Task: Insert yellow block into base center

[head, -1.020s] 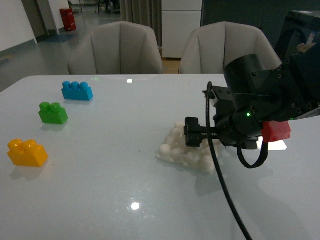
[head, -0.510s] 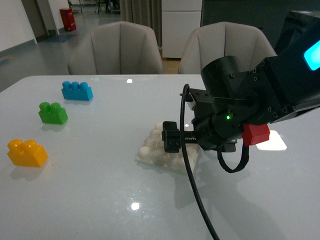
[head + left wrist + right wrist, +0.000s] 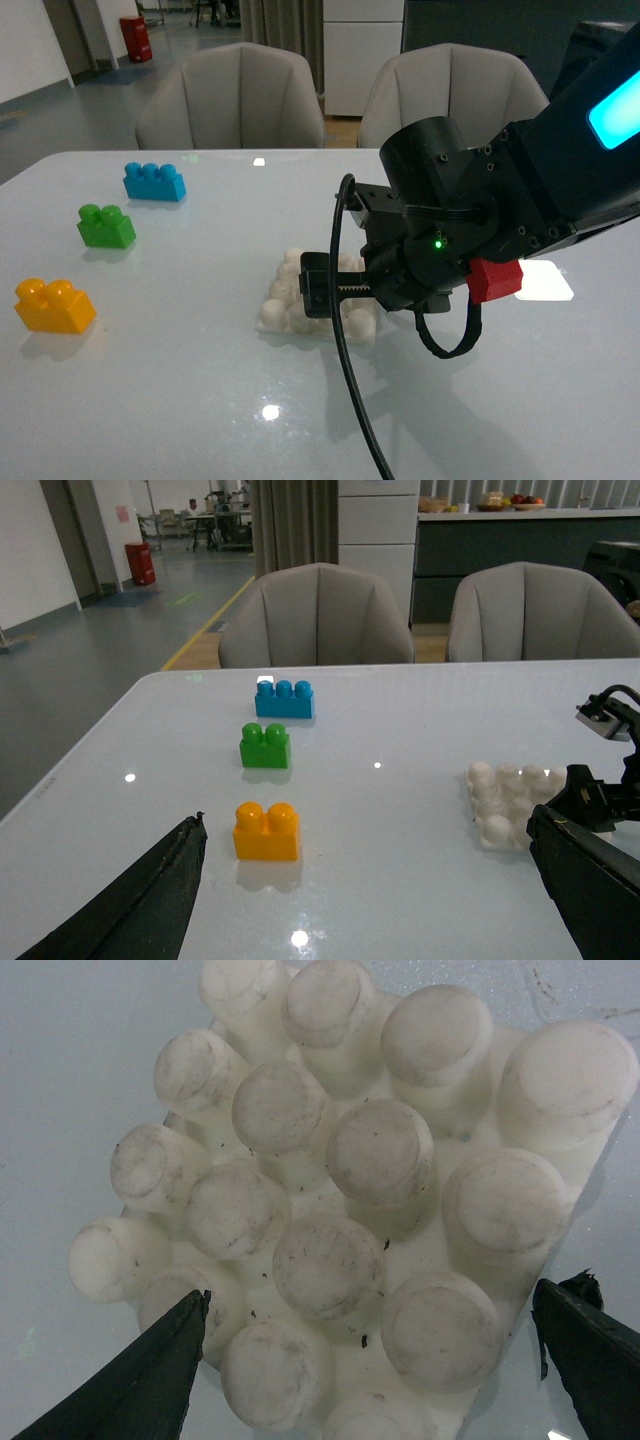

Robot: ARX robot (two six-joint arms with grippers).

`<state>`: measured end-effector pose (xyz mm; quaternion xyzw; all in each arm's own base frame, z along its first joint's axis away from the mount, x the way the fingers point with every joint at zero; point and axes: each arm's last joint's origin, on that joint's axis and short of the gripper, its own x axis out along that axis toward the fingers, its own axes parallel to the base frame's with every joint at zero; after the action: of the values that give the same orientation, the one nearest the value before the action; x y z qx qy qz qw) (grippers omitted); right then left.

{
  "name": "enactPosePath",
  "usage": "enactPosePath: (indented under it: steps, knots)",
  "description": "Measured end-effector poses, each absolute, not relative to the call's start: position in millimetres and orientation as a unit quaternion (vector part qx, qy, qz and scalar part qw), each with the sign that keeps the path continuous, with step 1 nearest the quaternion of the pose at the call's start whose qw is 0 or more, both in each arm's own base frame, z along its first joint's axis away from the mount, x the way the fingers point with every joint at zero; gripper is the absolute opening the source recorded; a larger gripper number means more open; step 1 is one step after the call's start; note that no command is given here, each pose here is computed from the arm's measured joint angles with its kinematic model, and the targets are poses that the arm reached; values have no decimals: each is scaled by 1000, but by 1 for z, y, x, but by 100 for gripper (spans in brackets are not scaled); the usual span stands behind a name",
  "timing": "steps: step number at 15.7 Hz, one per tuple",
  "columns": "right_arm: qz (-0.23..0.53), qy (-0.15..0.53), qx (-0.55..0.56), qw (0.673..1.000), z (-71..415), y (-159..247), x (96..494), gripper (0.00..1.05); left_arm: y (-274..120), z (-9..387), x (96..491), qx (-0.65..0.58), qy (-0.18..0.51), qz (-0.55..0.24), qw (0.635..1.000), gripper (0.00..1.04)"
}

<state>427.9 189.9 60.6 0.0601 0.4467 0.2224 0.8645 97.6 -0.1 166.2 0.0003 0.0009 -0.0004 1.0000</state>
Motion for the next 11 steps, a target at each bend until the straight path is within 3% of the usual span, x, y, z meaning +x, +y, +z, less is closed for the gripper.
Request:
enactPosePath:
  steps: [2, 3, 4, 11]
  knots:
    - [194, 407, 107, 886, 85, 158, 426, 98, 0, 166, 98, 0, 1, 0, 1000, 98]
    - [146, 316, 154, 925, 144, 105, 423, 98, 0, 166, 98, 0, 1, 0, 1000, 98]
    - [115, 242, 162, 950, 176, 66, 382, 98, 0, 166, 98, 0, 1, 0, 1000, 98]
    - [102, 178, 153, 967, 203, 43, 330, 98, 0, 166, 98, 0, 1, 0, 1000, 98]
